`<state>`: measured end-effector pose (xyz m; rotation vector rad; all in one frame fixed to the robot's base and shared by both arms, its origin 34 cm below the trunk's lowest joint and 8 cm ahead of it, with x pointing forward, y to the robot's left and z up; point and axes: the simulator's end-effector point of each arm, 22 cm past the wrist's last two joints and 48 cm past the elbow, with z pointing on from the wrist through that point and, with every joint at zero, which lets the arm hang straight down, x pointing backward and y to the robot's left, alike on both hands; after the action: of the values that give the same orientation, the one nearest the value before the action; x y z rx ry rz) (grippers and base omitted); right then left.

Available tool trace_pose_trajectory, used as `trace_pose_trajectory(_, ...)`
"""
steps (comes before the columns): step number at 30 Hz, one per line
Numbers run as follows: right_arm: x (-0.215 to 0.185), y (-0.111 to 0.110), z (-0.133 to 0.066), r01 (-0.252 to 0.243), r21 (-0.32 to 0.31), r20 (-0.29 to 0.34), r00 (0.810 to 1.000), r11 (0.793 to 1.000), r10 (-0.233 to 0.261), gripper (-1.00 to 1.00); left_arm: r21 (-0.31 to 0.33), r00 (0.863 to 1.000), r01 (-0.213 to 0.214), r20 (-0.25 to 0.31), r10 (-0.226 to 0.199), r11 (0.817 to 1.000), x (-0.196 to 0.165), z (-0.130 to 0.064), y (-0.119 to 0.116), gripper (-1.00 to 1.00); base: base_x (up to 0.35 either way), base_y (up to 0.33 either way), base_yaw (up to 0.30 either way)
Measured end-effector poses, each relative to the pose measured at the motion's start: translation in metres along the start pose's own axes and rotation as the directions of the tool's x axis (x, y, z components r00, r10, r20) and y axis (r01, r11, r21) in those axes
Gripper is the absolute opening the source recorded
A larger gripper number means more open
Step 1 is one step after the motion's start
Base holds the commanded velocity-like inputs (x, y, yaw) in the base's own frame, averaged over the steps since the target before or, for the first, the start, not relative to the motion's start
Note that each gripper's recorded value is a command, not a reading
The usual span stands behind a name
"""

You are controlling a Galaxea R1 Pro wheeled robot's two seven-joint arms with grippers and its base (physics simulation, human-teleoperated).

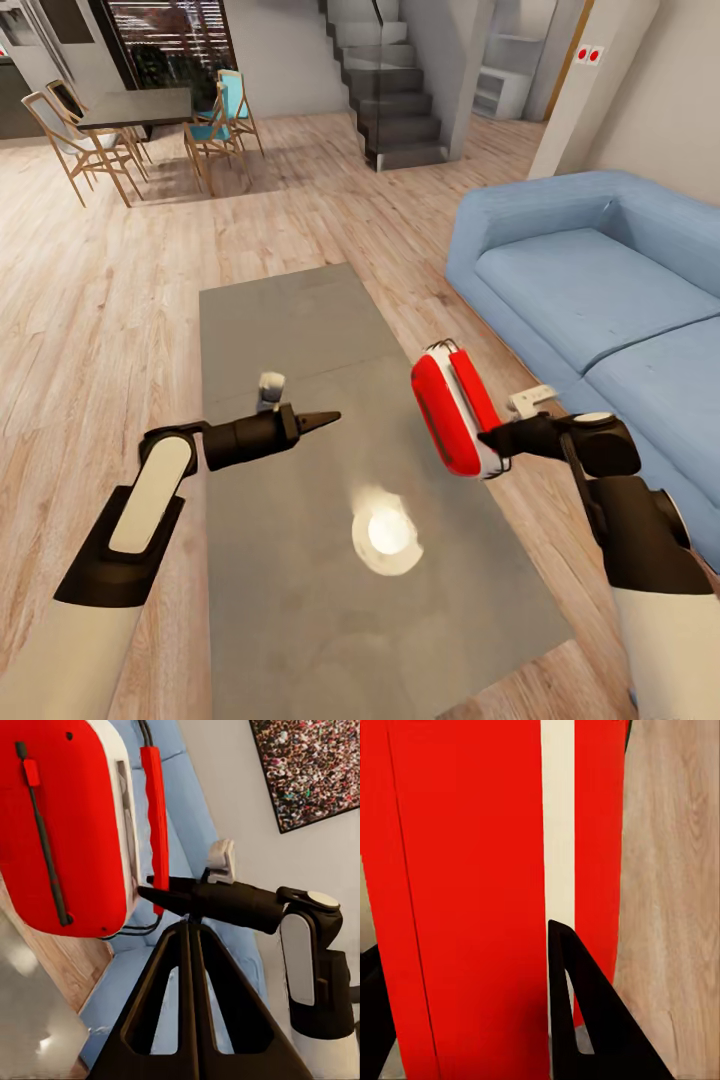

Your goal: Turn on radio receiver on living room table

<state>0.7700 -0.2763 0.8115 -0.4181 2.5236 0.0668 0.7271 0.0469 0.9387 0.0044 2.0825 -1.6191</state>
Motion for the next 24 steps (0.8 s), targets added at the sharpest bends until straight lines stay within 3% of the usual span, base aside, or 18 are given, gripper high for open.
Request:
trace_pose_trajectory(2,-0.002,0.008,-0.001,-0.011,-0.046,0.008,1.000,0.999,0.011,-1.00,-0.018,1.000,-0.009,-0.006,0.009,1.000,0.001,0.000,0.004,-1.00,0.000,0.000,0.000)
trace_pose_trajectory(4,0.000,0.004,-0.001,0.001,-0.033,0.000,1.000,0.999,-0.001,-1.00,-0.026,1.000,-0.009,-0.008,0.009,1.000,0.002,0.000,0.007,-1.00,0.000,0.000,0.000)
trace_pose_trajectory(7,-0.001,0.012,-0.002,-0.012,-0.068,0.004,1.000,0.998,0.012,-1.00,-0.026,1.000,-0.009,-0.008,0.009,1.000,0.002,0.000,0.007,-1.00,0.000,0.000,0.000)
trace_pose_trajectory(13,0.001,0.014,-0.001,-0.013,-0.081,-0.002,1.000,0.997,0.012,-1.00,-0.026,1.000,-0.009,-0.009,0.009,1.000,0.003,0.001,0.007,-1.00,0.000,0.000,0.000)
trace_pose_trajectory(24,0.066,0.029,0.022,-0.053,-0.102,-0.140,0.989,0.993,0.038,-1.00,-0.085,0.997,0.023,-0.078,-0.030,0.996,0.037,0.011,0.036,-1.00,0.000,0.000,0.000)
